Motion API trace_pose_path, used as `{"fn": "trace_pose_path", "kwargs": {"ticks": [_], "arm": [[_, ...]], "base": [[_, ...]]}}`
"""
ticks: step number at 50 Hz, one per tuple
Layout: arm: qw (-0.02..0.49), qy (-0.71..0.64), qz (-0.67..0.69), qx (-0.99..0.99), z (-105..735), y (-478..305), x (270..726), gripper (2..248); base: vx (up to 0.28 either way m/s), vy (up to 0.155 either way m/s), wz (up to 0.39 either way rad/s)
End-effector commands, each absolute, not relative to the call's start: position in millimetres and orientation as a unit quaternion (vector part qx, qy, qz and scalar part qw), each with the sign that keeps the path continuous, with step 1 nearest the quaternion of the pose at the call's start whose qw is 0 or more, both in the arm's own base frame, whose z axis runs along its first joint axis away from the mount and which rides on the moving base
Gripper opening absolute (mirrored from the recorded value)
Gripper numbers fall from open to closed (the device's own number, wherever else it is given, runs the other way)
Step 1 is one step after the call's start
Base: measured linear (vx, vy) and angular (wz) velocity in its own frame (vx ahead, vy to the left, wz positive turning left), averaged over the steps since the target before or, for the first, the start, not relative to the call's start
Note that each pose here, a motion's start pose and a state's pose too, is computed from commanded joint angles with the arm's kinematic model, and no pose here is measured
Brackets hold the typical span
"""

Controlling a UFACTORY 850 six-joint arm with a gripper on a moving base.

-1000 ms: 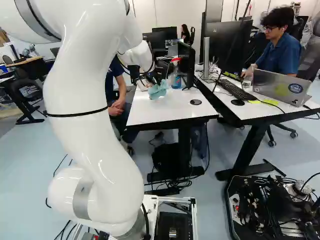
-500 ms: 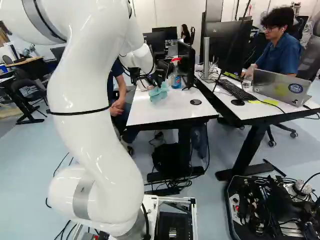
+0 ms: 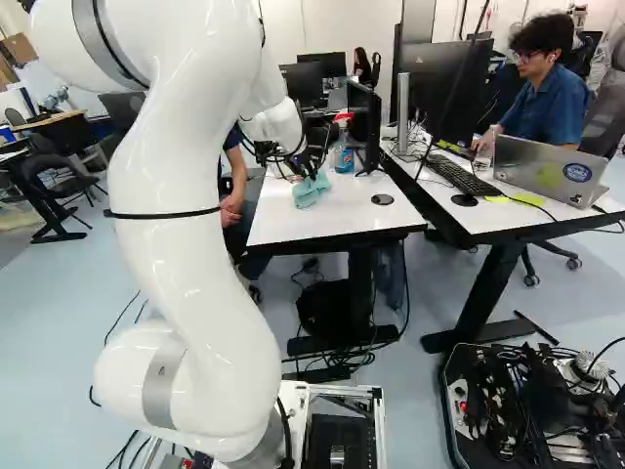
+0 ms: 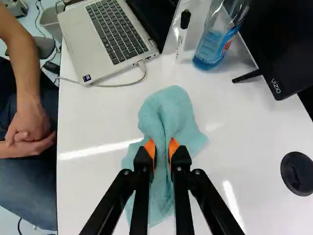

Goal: Clean the table with the green towel

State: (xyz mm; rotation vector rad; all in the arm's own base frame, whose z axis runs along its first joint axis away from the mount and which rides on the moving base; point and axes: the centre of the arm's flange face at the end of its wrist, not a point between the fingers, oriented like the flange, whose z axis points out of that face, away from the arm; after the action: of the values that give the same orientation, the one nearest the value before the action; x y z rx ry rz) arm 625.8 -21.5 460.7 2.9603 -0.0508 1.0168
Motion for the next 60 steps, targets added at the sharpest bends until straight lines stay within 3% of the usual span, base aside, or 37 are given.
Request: {"fn": "trace_pose_path", "kwargs": {"ticks": [60], "arm": [[0.005, -0.016, 0.306, 0.952, 434, -22, 633, 51]], "base": [[0.000, 0.000, 0.000]]}}
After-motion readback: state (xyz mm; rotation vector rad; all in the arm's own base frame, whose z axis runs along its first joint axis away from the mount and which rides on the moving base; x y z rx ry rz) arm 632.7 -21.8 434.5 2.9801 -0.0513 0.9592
